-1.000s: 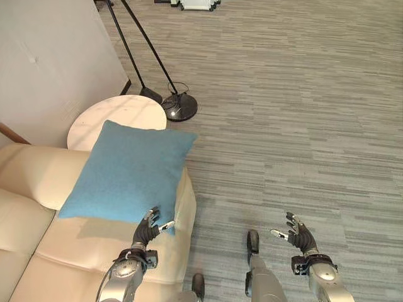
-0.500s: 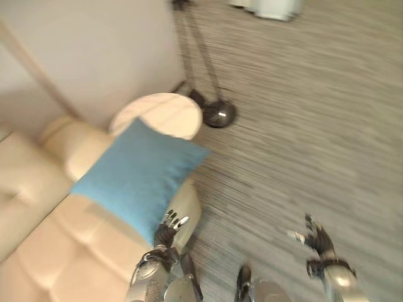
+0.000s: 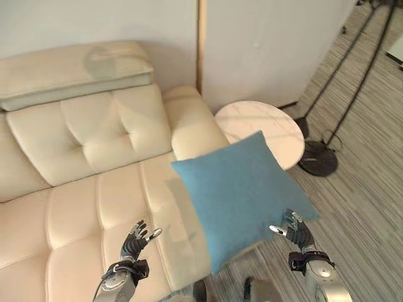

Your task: Pick up all the scattered cushions and arrange them neatly on the sofa.

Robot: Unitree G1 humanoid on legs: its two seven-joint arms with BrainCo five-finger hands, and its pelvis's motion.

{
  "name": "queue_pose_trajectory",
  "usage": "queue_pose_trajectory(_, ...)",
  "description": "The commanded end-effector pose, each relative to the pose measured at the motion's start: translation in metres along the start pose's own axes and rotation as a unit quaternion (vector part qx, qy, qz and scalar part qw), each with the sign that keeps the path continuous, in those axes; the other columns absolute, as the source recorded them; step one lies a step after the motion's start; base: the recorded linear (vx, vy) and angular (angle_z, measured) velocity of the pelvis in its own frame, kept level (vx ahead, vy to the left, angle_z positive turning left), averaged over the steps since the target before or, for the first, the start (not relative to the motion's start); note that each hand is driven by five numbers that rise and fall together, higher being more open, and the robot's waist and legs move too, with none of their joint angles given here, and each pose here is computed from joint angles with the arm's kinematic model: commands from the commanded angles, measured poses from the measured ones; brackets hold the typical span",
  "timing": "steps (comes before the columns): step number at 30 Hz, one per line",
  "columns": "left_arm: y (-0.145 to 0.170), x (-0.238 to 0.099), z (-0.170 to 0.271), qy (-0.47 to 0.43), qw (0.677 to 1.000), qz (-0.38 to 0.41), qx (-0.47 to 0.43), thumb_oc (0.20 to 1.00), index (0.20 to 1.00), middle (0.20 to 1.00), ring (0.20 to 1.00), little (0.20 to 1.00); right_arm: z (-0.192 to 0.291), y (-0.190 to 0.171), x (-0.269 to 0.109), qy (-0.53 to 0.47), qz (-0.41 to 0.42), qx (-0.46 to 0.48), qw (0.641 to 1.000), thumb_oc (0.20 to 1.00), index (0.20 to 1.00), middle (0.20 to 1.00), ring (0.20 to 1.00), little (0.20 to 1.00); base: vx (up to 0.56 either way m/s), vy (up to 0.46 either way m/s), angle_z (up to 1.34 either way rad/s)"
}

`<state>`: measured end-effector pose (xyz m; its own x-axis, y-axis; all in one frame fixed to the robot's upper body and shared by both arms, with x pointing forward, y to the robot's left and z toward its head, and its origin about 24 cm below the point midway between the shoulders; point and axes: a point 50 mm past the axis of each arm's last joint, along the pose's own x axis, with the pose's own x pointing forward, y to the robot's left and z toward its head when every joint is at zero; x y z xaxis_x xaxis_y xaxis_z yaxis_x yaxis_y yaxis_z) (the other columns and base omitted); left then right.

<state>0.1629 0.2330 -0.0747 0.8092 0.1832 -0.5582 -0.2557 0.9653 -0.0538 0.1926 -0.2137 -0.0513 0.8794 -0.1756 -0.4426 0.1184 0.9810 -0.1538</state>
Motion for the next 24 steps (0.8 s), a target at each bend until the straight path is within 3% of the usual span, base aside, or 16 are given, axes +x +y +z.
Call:
queue_pose_trajectory(1,-0.007,0.005,0.028,-0.064,0.998,-0.016,0.015,1.000,1.000,1.000,1.000,1.000,0.019,-0.012,0.003,-0.048,-0.017,0.000,0.999,1.000,1.000,1.000,1.000,1.000,0.13,-0.168,0.82)
queue_pose_trajectory(19,-0.012,0.002,0.012,-0.037,0.999,-0.017,-0.007,1.000,1.000,1.000,1.000,1.000,0.022,-0.015,0.003,-0.057,0.003,-0.023,0.998,1.000,1.000,1.000,1.000,1.000,0.07,-0.157,0.03)
queue_pose_trajectory(24,-0.025,0.007,0.017,-0.043,0.998,-0.028,-0.026,1.000,1.000,1.000,1.000,1.000,0.013,-0.031,0.001,-0.039,-0.050,-0.007,0.998,1.000,1.000,1.000,1.000,1.000,-0.08,-0.009,0.38)
